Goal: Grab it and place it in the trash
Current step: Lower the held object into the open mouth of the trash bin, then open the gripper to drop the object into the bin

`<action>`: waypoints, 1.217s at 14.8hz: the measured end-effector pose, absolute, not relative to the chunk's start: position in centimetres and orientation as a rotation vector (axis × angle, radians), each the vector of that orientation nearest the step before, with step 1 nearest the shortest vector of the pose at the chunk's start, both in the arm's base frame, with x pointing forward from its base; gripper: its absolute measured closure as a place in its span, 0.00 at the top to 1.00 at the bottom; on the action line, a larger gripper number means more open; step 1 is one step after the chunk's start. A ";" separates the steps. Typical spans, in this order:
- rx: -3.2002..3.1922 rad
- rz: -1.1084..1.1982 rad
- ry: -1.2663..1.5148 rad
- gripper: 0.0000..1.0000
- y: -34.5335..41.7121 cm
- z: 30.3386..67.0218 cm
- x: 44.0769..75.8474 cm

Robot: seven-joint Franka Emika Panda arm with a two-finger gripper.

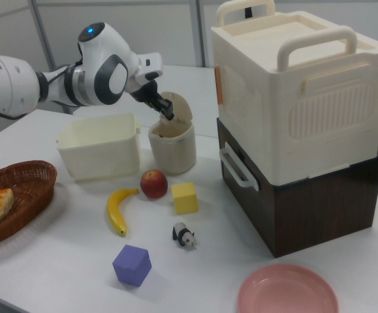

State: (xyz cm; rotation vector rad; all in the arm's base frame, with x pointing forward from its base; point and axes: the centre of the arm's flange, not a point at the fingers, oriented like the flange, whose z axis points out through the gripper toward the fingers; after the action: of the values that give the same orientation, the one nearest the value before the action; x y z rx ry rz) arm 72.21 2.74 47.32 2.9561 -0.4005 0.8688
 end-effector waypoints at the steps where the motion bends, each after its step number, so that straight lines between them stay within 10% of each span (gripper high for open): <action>1: 2.954 0.864 -0.394 0.21 2.9 46.9 72.5; 13: 2.920 0.830 -0.272 0.26 4.7 42.8 73.9; 18: 2.896 0.791 -0.224 0.78 4.8 40.9 74.1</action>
State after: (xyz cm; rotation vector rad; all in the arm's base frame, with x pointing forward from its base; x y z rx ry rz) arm 74.11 4.80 40.88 2.8959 -0.2237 0.7915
